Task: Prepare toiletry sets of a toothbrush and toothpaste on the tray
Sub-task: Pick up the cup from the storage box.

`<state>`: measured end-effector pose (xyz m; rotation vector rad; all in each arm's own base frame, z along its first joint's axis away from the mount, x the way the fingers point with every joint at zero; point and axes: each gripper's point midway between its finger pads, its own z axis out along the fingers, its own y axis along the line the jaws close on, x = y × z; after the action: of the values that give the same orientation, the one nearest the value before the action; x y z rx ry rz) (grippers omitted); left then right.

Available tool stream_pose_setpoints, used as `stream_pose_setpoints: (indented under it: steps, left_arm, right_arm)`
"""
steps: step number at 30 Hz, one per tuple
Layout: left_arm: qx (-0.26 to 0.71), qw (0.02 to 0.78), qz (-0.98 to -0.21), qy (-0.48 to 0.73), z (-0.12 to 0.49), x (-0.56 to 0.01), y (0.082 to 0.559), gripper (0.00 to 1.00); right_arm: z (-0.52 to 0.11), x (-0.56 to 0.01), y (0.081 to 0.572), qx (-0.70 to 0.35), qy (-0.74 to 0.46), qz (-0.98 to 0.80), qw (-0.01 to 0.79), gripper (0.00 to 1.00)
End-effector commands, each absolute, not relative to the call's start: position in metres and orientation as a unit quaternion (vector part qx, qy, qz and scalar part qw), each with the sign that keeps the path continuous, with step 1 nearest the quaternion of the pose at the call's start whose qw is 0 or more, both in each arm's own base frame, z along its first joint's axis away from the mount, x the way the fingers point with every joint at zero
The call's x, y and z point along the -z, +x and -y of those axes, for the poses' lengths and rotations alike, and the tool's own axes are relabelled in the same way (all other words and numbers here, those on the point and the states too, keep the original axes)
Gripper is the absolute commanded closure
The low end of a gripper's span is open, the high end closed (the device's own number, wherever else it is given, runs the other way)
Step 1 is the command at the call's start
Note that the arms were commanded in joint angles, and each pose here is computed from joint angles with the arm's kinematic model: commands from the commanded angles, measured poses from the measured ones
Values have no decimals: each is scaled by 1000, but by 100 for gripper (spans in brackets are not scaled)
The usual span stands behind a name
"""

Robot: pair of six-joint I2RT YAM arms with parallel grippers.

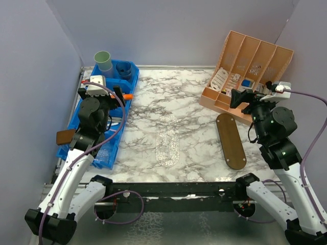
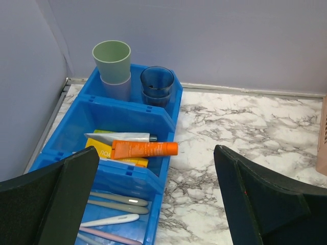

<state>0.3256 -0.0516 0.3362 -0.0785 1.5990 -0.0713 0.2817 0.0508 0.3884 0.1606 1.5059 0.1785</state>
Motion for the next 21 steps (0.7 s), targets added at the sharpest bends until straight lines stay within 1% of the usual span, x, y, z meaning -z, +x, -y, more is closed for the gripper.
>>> stream_pose_setpoints:
  steps: [1,7,11,14,17,21]
  left_arm:
    - [41,720,-692,-34,55,-350,332,1]
    - [11,705,-708,-33,57,-335,343,1]
    - [-19,675,-737,-40,57,-313,356,1]
    - [-25,644,-763,-37,67,-292,375,1]
    - [-1,615,-787,-45,79,-276,398,1]
    - [65,575,-811,-84,80,-263,442,1]
  right_arm:
    - [-72,-392,276,-155,46,-658,736,0]
    - [-86,-371,276,-189,31,-671,716,0]
    - [-97,-356,276,-212,16,-683,699,0]
    - [-105,-345,274,-230,7,-690,686,0]
    - [-112,-329,272,-243,-4,-700,671,1]
    - [-112,-309,272,-238,-2,-721,651,1]
